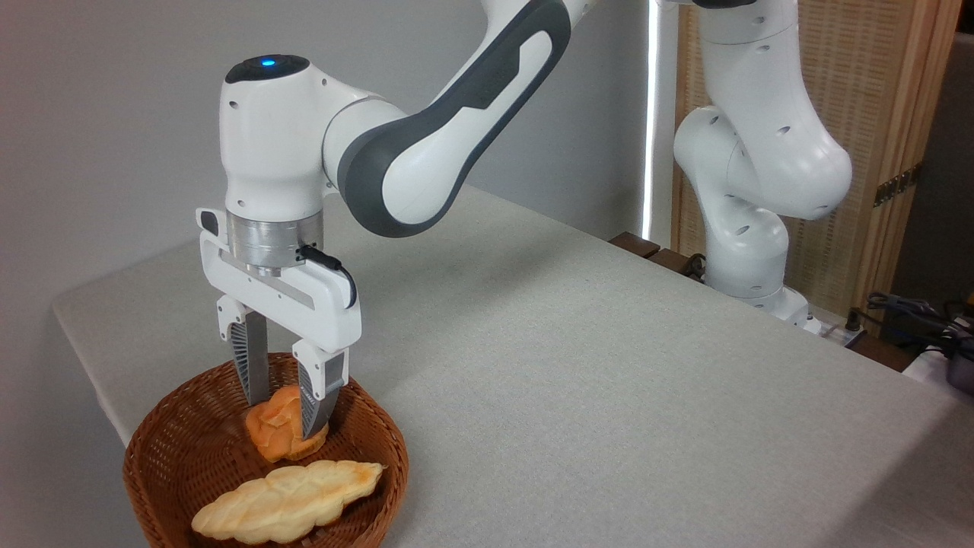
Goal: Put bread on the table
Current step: 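Close the gripper on the orange bun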
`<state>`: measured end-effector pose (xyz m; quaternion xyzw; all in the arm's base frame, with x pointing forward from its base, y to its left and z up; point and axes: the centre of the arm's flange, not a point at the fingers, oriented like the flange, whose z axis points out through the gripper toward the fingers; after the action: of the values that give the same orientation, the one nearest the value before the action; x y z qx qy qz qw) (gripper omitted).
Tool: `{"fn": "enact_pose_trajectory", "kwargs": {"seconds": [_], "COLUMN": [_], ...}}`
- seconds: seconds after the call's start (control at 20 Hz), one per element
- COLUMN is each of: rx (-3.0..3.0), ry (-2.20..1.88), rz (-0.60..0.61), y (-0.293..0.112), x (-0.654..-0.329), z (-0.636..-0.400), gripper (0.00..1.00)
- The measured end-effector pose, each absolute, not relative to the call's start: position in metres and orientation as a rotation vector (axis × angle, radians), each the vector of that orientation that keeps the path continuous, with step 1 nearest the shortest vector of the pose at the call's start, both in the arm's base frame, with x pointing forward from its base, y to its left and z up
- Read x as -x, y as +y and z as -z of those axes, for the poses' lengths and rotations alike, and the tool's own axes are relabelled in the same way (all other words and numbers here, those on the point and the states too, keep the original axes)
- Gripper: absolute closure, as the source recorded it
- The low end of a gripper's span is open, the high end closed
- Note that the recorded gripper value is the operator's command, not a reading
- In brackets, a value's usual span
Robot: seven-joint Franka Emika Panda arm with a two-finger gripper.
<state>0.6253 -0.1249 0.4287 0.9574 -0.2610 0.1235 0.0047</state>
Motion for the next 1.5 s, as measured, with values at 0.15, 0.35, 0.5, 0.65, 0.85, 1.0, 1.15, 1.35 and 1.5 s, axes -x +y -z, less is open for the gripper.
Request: {"fn": "enact_pose_trajectory", "kwargs": {"seconds": [0.15,0.35,0.5,0.65,0.85,1.0,1.15,1.35,1.5], "rx": [-3.022,-3.026,-3.026,-3.026,-3.025,-3.024,-3.024,-3.024,-3.024], "ry": [-0.871,-0.886,-0.888,-0.887,-0.887,-0.885,-0.885,-0.884,-0.884], "rz": [-0.372,-0.359,-0.359,-0.363,-0.381,-0.397,-0.402,-0.404,-0.404], "y": [-0.126,-0.127,-0.128,-0.128,-0.128,-0.128,-0.128,-0.128,-0.128], "x": [-0.626,-0.628,-0.628,-0.629,-0.631,-0.633,-0.633,-0.634,-0.634], "z": [-0.422,-0.415,-0.414,-0.415,-0.42,-0.425,-0.426,-0.427,-0.427], "gripper": [0.0,0.01,0.09,0.46,0.44,0.44,0.44,0.44,0.44]}}
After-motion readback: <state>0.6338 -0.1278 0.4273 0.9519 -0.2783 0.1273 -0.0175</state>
